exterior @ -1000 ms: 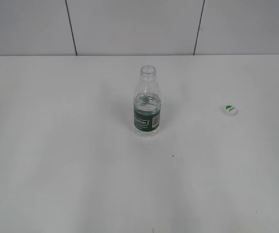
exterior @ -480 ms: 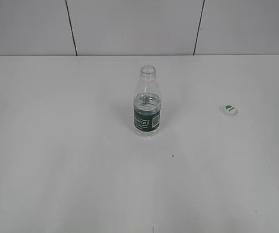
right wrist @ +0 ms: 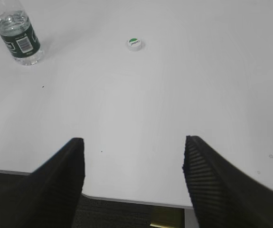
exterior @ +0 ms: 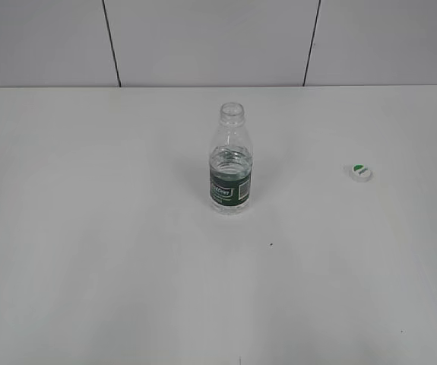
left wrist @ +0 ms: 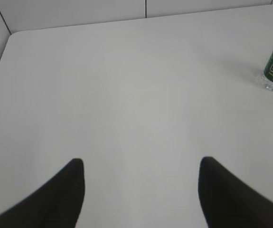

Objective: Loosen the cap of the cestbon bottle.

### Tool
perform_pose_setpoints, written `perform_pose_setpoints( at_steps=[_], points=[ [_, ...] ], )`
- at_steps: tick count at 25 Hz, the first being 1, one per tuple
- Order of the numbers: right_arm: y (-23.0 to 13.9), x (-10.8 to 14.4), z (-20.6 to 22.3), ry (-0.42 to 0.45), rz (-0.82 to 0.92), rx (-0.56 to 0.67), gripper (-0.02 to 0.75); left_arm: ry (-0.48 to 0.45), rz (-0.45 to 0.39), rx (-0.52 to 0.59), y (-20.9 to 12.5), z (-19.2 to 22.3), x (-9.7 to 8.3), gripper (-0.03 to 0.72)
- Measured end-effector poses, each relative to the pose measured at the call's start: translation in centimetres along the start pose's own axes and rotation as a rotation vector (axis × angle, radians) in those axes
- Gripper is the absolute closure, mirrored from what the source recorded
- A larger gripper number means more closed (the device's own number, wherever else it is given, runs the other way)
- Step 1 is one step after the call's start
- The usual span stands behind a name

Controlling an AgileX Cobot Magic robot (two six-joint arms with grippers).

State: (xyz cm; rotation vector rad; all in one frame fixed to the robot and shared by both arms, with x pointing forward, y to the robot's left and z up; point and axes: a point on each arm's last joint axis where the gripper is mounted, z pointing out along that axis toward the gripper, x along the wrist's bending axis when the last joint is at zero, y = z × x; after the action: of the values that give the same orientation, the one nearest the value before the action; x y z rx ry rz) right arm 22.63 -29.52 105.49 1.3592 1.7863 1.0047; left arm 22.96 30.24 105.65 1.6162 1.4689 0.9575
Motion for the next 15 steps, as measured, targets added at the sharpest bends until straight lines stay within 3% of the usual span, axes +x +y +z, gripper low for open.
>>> perform_pose_setpoints(
  at_steps=[15],
  points=[
    [-0.01, -0.04, 0.3, -0.004, -0.012, -0.012, 0.237, -0.006, -0.004, -0.008, 0.06, 0.03, -0.05, 0.261]
  ],
)
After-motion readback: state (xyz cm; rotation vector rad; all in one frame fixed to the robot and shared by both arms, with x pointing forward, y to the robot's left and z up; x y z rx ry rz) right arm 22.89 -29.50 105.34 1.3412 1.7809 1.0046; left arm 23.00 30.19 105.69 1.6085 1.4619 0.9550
